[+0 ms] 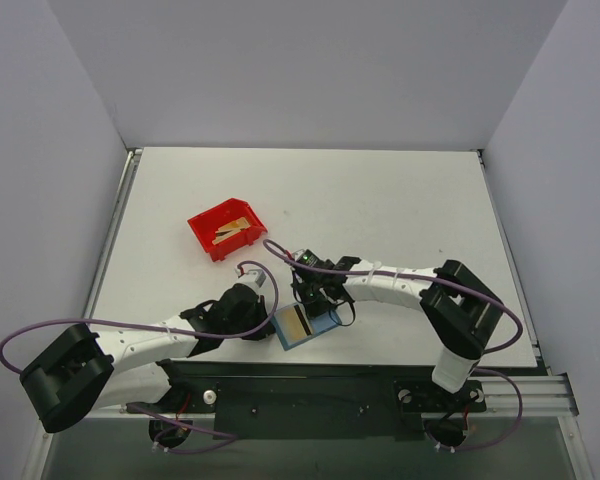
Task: Put the credit cards into the card holder
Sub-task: Close the card holder at the center of the board.
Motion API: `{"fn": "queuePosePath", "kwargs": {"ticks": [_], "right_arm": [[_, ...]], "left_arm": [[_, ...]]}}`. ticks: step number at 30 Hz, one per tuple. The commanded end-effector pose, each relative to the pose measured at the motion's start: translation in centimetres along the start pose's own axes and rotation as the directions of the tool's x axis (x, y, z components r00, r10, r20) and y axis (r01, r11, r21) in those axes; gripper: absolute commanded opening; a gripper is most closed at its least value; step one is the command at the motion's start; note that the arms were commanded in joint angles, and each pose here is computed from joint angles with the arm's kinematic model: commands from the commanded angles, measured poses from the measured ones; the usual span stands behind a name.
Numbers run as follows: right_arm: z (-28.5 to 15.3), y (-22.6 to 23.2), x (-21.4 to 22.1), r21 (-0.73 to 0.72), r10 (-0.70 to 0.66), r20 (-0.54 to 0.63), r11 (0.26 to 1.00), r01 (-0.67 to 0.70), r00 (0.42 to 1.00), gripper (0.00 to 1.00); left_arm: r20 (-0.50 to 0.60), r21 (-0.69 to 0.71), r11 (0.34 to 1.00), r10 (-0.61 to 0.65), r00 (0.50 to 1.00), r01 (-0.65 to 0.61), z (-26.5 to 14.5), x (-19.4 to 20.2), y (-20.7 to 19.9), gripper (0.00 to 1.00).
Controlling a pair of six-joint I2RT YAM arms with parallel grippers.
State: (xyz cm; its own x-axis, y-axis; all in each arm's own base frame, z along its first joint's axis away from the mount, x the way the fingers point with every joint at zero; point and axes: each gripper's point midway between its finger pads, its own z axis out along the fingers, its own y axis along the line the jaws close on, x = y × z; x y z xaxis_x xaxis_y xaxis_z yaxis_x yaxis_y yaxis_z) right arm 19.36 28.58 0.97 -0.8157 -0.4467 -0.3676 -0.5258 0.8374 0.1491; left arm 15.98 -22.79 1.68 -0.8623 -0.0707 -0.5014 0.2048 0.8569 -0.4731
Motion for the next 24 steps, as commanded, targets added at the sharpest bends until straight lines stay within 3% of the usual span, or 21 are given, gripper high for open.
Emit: {"fn": "queuePosePath", "kwargs": {"ticks": [1, 17, 24], "right_arm": [[-0.1, 0.4, -0.1, 0.002, 0.003, -0.025, 1.0, -0.003, 1.0, 0.0], [-0.3, 4.2, 0.1, -0.207, -0.018, -0.05, 0.978, 0.007, 0.999, 0.0], [-1.6, 2.5, -1.5, -0.102, -0.006, 0.022, 0.995, 0.008, 1.0, 0.0]], "left_arm": [[-0.044, -0.057, 0.998, 0.023, 0.999, -0.026, 0.0, 1.0, 1.4, 0.0], [-0.043, -0.06, 0.998, 0.021, 0.999, -0.023, 0.1, 1.1, 1.5, 0.0], [-0.04, -0.059, 0.998, 0.019, 0.999, -0.022, -0.1, 1.1, 1.5, 0.0]]}}
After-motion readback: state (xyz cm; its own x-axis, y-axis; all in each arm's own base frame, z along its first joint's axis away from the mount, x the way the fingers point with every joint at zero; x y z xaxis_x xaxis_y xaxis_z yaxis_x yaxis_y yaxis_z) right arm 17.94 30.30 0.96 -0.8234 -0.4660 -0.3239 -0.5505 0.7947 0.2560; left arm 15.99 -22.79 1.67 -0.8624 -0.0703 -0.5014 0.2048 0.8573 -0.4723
